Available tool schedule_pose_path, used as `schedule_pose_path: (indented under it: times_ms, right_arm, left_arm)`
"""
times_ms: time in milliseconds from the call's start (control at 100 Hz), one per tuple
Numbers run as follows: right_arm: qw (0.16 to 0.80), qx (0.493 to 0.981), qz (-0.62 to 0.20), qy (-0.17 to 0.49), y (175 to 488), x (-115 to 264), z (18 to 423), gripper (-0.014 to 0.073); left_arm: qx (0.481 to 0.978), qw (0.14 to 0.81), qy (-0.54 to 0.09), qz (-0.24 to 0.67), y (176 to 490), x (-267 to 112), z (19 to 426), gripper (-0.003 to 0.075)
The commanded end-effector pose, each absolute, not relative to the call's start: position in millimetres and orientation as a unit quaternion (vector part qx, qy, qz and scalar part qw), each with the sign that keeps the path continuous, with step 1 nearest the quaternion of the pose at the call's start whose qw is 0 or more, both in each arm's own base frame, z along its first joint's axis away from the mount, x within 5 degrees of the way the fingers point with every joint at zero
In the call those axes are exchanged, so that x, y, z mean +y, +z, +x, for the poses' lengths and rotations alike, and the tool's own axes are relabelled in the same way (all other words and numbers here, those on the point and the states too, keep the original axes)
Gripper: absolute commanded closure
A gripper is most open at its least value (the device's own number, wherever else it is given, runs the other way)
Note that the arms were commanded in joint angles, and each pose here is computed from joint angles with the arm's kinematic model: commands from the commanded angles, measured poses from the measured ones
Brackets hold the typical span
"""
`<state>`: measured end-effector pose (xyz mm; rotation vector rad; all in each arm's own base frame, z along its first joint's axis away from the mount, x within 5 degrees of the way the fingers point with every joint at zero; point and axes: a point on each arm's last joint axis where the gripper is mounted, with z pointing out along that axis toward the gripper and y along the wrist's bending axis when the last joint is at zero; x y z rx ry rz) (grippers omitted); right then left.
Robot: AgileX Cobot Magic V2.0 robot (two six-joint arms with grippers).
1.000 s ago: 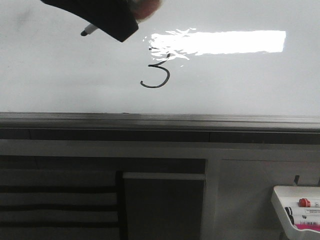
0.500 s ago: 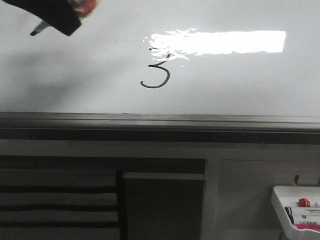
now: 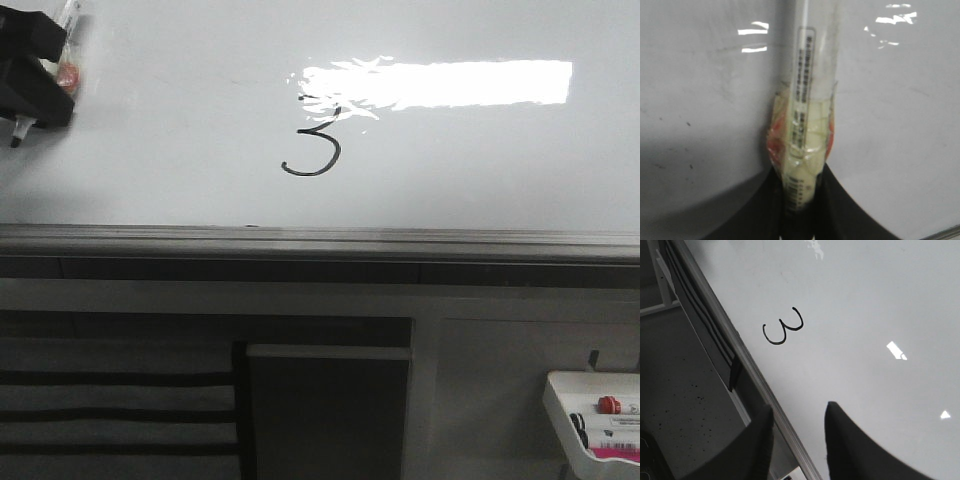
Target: Write number 3 on whiteboard
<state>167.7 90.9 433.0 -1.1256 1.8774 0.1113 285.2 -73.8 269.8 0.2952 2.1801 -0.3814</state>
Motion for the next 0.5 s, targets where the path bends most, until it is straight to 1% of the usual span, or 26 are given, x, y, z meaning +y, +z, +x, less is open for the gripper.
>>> schedule_pose_path:
  times_ms: [0, 140, 240, 340, 490]
  right_arm:
    - [0.498, 0.746, -0.44, 0.043, 448.5, 88.4, 165.2, 0.0384]
    - [0.498, 0.746, -0.44, 0.043, 448.5, 88.4, 165.2, 0.0384]
    - [0.498, 0.746, -0.44, 0.043, 448.5, 88.4, 165.2, 0.0384]
    - [0.498, 0.746, -0.44, 0.044, 448.6, 88.5, 165.2, 0.0384]
    - [0.498, 0.746, -0.44, 0.044, 448.6, 88.5, 165.2, 0.0384]
  left_arm:
    - [0.862, 0.477, -0.141, 0.095, 283.4, -69.9, 290.4, 0.0739]
    - [0.856, 0.496, -0.121, 0.085, 285.7, -66.0, 293.3, 0.0738]
    - [0.856, 0.495, -0.121, 0.085, 285.7, -65.9, 293.3, 0.0721]
    - [0.856, 0.495, -0.122, 0.086, 286.1, -66.1, 292.8, 0.0652]
    - [0.857, 0.492, -0.123, 0.092, 285.5, -66.8, 292.2, 0.0485]
